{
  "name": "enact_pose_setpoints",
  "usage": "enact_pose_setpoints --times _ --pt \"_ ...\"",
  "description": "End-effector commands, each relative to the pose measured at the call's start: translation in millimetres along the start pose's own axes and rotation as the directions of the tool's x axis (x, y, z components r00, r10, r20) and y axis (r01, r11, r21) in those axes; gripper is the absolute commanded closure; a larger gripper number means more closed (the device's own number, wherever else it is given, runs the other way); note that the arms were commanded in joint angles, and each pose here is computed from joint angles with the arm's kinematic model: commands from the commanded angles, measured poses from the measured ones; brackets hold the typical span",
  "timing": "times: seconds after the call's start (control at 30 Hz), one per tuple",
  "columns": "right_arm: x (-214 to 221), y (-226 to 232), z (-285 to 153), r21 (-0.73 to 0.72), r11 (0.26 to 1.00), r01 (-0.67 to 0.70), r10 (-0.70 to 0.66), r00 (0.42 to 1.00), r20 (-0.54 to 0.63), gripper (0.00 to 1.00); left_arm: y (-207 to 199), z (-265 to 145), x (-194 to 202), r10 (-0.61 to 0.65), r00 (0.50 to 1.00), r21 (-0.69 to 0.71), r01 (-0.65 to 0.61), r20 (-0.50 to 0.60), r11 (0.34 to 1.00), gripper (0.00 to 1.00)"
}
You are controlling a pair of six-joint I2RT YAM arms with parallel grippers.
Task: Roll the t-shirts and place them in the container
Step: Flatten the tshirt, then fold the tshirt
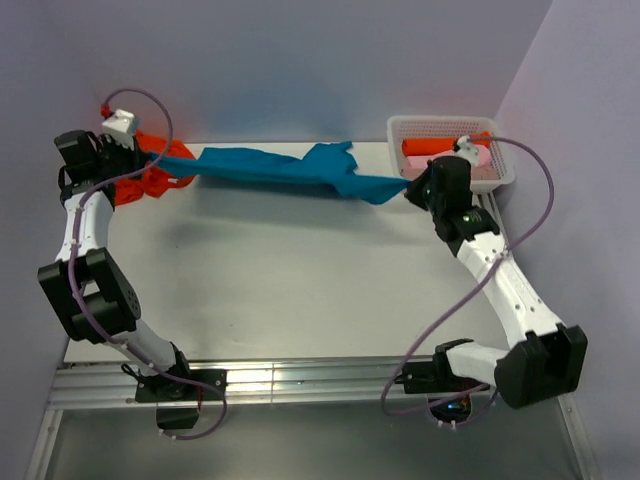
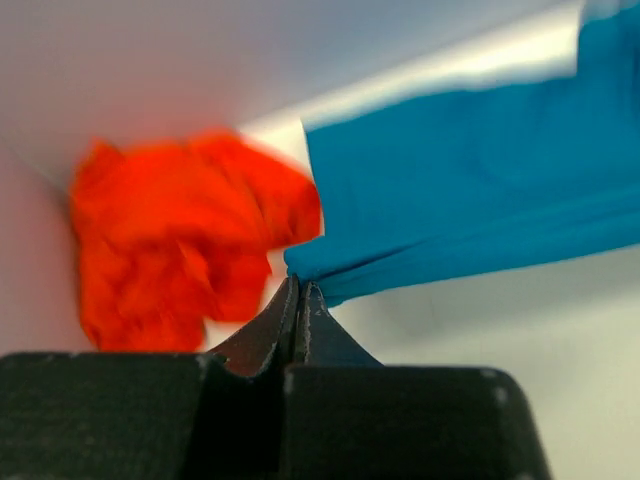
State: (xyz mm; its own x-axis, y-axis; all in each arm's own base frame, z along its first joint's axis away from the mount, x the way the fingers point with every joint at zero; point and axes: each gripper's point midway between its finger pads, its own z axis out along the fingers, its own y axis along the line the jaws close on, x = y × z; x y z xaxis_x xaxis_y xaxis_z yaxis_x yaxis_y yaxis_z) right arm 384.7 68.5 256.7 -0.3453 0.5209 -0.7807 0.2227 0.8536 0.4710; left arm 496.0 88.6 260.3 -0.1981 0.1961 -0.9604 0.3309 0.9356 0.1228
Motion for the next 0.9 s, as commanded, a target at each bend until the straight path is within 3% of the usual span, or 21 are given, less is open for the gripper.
enact_pose_setpoints --times 0.0,0.1,0.4,0.73,0.87 --pt "43.5 -17.5 -25.3 0.059 0.996 -0.065 0.070 0.995 -0.076 1.00 -41.3 -40.8 103.0 0.063 0.937 0.128 -0.020 -0.344 0.992 1.00" --pt "88.5 -21.7 -40.6 0.087 0.994 -0.065 0.078 0.985 -0.152 1.00 -51.2 -61.1 138.6 0.113 0.884 0.167 -0.040 -0.454 0.985 1.00" --pt "208.3 -42.0 -74.5 0.168 0.980 -0.105 0.156 0.931 -0.329 1.00 -83.8 -121.0 230.0 0.112 0.714 0.254 0.094 -0.691 0.963 1.00" --pt "251.4 -71.2 -120.0 0.339 0.941 -0.008 0.147 0.911 -0.386 1.00 -85.8 -166.1 279.1 0.165 0.587 0.258 0.076 -0.792 0.963 1.00" --pt "264.3 -69.9 -137.0 0.342 0.940 0.002 0.150 0.897 -0.416 1.00 -82.6 -184.4 293.0 0.156 0.538 0.248 0.101 -0.828 0.964 1.00"
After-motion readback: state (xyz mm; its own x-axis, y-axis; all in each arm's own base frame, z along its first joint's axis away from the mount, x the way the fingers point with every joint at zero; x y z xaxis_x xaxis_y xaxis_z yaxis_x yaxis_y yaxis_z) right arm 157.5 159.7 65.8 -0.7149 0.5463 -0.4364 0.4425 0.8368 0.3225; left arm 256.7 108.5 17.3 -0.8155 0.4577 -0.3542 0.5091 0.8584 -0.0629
